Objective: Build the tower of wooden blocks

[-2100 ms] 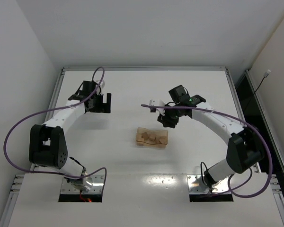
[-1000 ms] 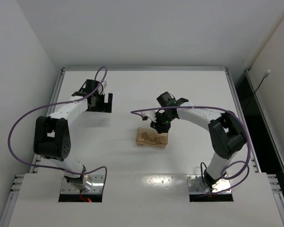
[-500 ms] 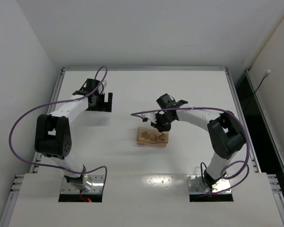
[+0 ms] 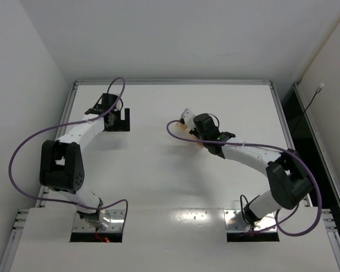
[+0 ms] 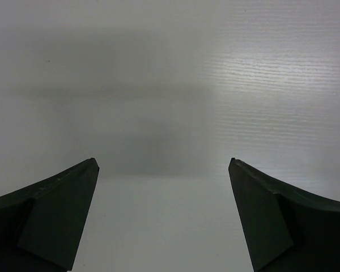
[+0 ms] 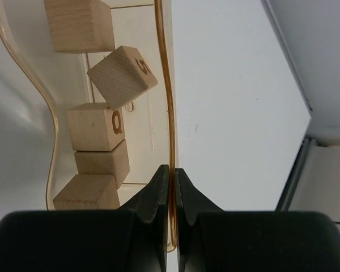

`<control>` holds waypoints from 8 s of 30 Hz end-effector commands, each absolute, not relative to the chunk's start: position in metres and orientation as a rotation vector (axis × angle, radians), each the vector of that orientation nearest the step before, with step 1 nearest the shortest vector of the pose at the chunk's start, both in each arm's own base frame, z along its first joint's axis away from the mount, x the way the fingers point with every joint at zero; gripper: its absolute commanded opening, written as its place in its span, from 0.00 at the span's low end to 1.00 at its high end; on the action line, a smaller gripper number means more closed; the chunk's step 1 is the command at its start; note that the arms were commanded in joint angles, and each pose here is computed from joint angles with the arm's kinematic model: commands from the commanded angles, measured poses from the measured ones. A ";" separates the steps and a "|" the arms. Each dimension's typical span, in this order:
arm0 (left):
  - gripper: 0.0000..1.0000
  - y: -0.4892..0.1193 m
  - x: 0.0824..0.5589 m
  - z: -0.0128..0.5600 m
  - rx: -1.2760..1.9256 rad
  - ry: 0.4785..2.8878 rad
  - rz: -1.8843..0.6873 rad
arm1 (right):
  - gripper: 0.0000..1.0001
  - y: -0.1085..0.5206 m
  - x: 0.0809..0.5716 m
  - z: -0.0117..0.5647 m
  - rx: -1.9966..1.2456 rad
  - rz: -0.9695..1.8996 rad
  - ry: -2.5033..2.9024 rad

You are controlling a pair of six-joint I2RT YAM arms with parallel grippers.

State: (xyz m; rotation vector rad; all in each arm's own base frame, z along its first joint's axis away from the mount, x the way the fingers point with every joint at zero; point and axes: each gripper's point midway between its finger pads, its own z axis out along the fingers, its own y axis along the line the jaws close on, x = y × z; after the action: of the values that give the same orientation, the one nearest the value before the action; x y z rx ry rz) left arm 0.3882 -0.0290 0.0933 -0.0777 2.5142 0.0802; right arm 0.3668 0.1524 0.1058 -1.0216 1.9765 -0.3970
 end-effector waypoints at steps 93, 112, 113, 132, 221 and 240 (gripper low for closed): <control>0.99 -0.010 0.391 0.133 -0.180 2.418 -0.017 | 0.00 0.201 0.354 0.225 -0.886 -1.327 1.065; 0.99 -0.026 0.378 0.150 -0.090 2.349 -0.072 | 0.00 0.170 0.406 0.219 -0.593 -0.872 1.818; 0.99 -0.029 0.378 0.150 -0.069 2.350 -0.072 | 0.00 0.164 0.411 0.206 -0.595 -0.877 1.900; 0.99 -0.040 0.403 0.153 -0.019 2.345 -0.130 | 0.00 0.063 0.495 0.121 -0.281 -0.081 2.590; 0.72 -0.267 0.318 0.106 0.886 2.314 -0.316 | 0.80 0.025 0.347 0.141 -0.388 0.266 2.313; 0.62 -0.293 0.369 0.080 0.884 2.326 -0.272 | 0.80 0.025 0.358 0.134 -0.345 0.286 2.328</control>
State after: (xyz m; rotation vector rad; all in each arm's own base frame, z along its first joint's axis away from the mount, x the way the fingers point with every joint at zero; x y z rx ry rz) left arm 0.3532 -0.2867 0.0724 0.8977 2.3608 -0.2711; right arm 0.3449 0.0244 0.1204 -0.3533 2.3848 0.2846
